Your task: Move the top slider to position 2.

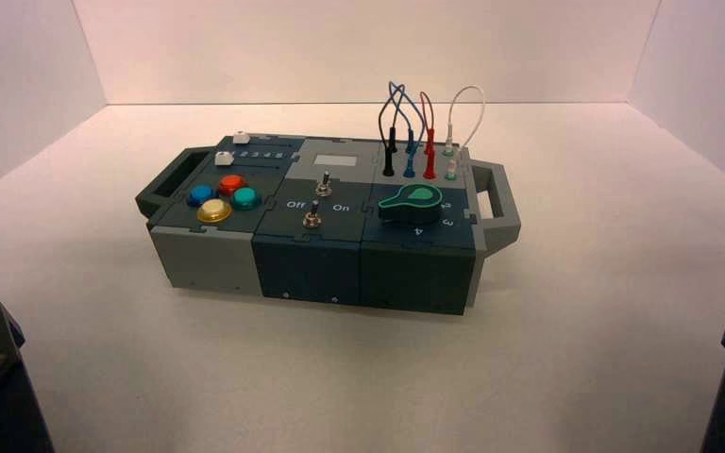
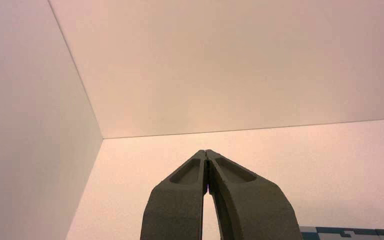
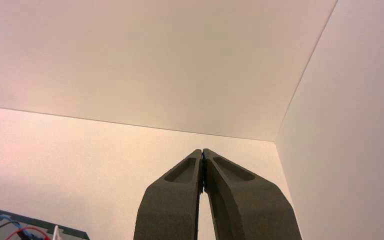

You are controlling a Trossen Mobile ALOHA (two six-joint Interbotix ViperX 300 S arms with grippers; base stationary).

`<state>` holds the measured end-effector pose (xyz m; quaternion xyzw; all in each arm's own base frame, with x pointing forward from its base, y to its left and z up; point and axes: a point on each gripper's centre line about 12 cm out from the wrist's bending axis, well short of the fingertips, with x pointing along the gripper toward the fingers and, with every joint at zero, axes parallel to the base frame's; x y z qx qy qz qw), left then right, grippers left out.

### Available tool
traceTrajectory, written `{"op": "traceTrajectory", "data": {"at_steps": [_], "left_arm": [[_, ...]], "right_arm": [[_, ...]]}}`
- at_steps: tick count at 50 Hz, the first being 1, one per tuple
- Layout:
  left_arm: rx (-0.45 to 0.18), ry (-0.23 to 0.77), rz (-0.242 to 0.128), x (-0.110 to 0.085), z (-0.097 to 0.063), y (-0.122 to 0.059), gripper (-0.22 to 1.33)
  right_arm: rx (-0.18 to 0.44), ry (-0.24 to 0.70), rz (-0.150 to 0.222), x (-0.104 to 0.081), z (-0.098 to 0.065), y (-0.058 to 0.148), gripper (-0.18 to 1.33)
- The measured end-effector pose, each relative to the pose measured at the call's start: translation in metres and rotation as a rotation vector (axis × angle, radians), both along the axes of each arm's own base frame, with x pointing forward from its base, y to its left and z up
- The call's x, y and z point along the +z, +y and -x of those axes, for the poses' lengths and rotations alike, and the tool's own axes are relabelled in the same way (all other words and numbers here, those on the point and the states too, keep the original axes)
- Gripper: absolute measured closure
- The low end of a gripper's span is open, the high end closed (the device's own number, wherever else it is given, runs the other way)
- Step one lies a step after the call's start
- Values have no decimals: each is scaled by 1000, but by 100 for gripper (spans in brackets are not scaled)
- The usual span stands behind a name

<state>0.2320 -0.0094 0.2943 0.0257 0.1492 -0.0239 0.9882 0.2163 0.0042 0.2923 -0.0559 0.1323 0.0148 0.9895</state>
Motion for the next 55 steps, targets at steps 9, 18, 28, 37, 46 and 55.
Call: {"op": "traceTrajectory", "data": {"at_steps": [9,18,28,37,46,55], "left_arm": [[0,2,1,0,0,0,127],[0,12,1,-2,0,0,127],[-12,127,-3,-22,-11,-4,127],[-57,270,-15,-45,-27,-16,127],[-113,433,-39,-71,-45,-34,127],[-135,570,-59,-88,-55,-42,127]], "right_arm": [[0,3,0,-1,0,0,129],[-3,14,-18,-2,0,0,129],[23,114,-51,-17,-9,9,129],[106,221,-42,-30,-20,31,129],[214,297,-37,-38,-29,62,129],[294,358,-14,-42,-28,84,129]]}}
